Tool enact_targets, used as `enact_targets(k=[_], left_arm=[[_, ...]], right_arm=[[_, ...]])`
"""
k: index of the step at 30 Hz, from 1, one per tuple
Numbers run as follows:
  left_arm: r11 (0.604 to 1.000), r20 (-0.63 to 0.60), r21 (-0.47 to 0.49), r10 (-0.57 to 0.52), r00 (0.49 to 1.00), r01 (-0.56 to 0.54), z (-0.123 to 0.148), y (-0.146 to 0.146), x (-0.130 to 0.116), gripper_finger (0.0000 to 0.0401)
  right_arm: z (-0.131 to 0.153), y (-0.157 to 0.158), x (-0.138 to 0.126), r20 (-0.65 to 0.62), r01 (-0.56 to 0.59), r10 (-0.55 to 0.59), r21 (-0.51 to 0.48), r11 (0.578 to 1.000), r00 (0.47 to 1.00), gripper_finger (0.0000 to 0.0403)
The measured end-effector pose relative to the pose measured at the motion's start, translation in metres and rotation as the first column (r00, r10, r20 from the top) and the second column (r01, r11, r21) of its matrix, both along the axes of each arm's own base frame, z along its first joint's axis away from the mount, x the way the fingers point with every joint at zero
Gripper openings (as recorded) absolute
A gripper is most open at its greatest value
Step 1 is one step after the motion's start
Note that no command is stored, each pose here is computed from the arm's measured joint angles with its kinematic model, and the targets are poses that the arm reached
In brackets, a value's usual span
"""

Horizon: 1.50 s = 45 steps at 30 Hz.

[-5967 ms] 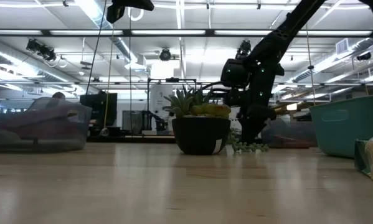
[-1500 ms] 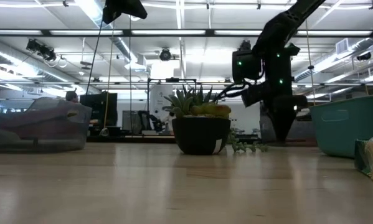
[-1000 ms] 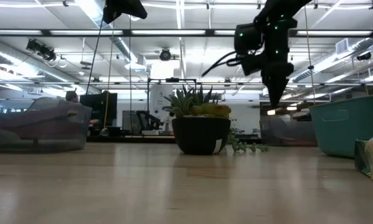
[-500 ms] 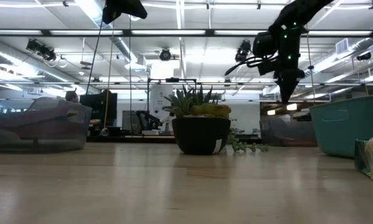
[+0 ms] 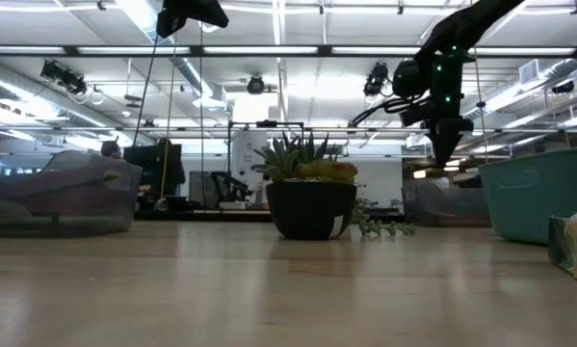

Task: Sort crayons/erasers/pens/pencils in bins
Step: Put the red pencil into the right black bin, then put the red scissor into the bottom black bin

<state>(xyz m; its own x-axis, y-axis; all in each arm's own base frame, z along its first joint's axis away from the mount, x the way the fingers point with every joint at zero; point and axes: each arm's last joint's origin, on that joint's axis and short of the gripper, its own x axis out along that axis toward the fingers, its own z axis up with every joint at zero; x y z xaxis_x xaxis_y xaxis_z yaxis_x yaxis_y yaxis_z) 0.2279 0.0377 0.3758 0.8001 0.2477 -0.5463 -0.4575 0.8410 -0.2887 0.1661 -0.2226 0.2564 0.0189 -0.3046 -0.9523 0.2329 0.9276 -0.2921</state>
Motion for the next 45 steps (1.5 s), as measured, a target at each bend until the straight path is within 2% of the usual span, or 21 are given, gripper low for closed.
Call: enact_targets(k=[5,11,18,21,23,27,30,32,35,38,41,45], left_arm=[[1.0,0.001,0.0,0.0,1.0,0.0,0.0,0.0,0.0,0.0028],[1.0,0.002,-0.005,0.003,1.0,-0.003,0.0,0.0,0.0,0.0031],[1.0,0.002,-0.005,0.003,1.0,-0.003,0.0,0.0,0.0,0.0024],[1.0,0.003,-0.005,0.004,1.0,-0.004,0.0,0.0,0.0,0.0027],[1.0,0.003,-0.005,0.004,1.0,-0.004,0.0,0.0,0.0,0.0031],[1.0,0.014,0.0,0.002,1.0,-0.002,0.001,0.0,0.001,0.0037],[1.0,0.034,0.01,0.003,0.999,-0.003,0.003,0.002,0.002,0.004],[1.0,0.046,0.014,0.012,0.999,-0.013,0.004,0.004,0.002,0.0041],[0.999,0.051,0.023,0.026,0.998,-0.027,0.005,0.009,0.001,0.0039],[0.999,0.048,0.035,0.031,0.998,-0.032,0.005,0.011,0.001,0.0041],[0.999,0.049,0.033,0.036,0.998,-0.037,0.005,0.012,0.001,0.0043],[0.999,0.049,0.032,0.036,0.998,-0.037,0.005,0.012,0.001,0.0041]], right_arm=[[0.0,-0.004,-0.005,-0.012,0.072,-0.073,-0.021,0.997,0.997,0.0047],[0.001,-0.011,-0.013,0.033,0.2,-0.199,-0.032,0.979,0.979,0.0064],[0.001,-0.011,-0.01,0.078,0.201,-0.199,-0.021,0.979,0.977,0.0068],[0.001,-0.01,-0.008,0.106,0.25,-0.248,-0.005,0.968,0.963,0.0068],[0.001,-0.007,-0.007,0.141,0.31,-0.314,0.047,0.949,0.939,0.0068],[-0.002,0.006,-0.003,0.163,0.381,-0.424,0.239,0.893,0.891,0.0068],[-0.003,0.021,0.001,0.107,0.375,-0.432,0.345,0.861,0.895,0.0068],[-0.003,0.032,0.003,0.055,0.332,-0.384,0.401,0.854,0.922,0.007],[-0.008,0.048,0.007,-0.008,0.238,-0.262,0.447,0.862,0.965,0.0079],[-0.015,0.059,0.011,-0.031,0.209,-0.22,0.471,0.857,0.975,0.0097],[-0.025,0.067,0.013,-0.066,0.279,-0.285,0.492,0.824,0.956,0.0122],[-0.038,0.075,0.006,-0.165,0.48,-0.463,0.488,0.728,0.871,0.0159]])
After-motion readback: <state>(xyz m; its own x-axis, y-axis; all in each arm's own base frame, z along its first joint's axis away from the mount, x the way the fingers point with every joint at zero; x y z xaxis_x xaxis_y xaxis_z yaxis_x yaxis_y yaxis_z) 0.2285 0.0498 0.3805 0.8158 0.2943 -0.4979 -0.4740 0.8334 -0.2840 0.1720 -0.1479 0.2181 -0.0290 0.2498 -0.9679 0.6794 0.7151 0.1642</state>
